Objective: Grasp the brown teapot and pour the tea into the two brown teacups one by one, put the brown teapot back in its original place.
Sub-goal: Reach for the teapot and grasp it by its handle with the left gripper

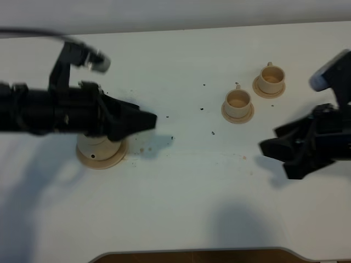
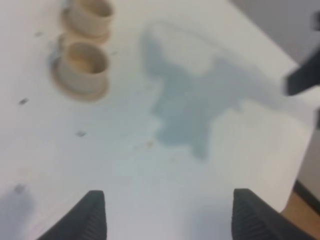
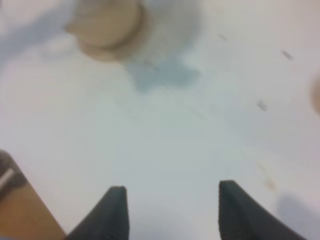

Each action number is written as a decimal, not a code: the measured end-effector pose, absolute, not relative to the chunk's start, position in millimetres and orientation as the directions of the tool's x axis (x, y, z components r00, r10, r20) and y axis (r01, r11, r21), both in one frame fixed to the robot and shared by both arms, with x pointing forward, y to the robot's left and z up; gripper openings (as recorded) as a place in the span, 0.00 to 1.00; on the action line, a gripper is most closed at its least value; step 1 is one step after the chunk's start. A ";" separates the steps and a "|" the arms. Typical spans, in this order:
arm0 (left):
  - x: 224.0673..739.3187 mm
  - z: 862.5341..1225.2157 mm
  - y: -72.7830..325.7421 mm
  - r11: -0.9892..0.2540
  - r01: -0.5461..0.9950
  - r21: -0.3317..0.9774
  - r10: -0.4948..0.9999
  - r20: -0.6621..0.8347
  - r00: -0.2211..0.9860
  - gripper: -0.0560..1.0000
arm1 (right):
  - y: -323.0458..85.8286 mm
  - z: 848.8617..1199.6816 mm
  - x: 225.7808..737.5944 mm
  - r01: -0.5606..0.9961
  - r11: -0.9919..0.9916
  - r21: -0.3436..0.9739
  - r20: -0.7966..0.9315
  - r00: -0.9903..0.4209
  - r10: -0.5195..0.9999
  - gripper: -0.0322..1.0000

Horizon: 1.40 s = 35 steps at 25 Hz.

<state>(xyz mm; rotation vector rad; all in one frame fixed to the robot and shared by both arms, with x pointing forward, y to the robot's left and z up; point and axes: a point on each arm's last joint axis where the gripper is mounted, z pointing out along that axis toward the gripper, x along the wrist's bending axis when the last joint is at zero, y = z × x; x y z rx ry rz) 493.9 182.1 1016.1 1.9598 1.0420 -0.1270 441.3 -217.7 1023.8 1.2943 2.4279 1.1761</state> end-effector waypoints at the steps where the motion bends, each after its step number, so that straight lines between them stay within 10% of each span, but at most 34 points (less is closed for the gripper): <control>1: 499.0 1023.3 183.3 -0.261 0.719 0.644 0.643 -0.440 0.627 0.57 | -221.9 1027.5 435.8 0.676 0.317 0.665 0.217 -0.581 0.785 0.45; 14: 543.2 1067.8 184.6 -0.318 0.779 0.540 0.815 -0.264 0.515 0.57 | -268.5 1039.2 339.9 0.838 0.196 0.509 0.086 -0.277 0.957 0.45; 35: 596.4 1005.3 172.7 -0.384 0.829 0.405 0.850 -0.195 0.489 0.57 | -290.9 1042.2 287.9 0.726 0.152 0.671 -0.025 -0.182 0.983 0.45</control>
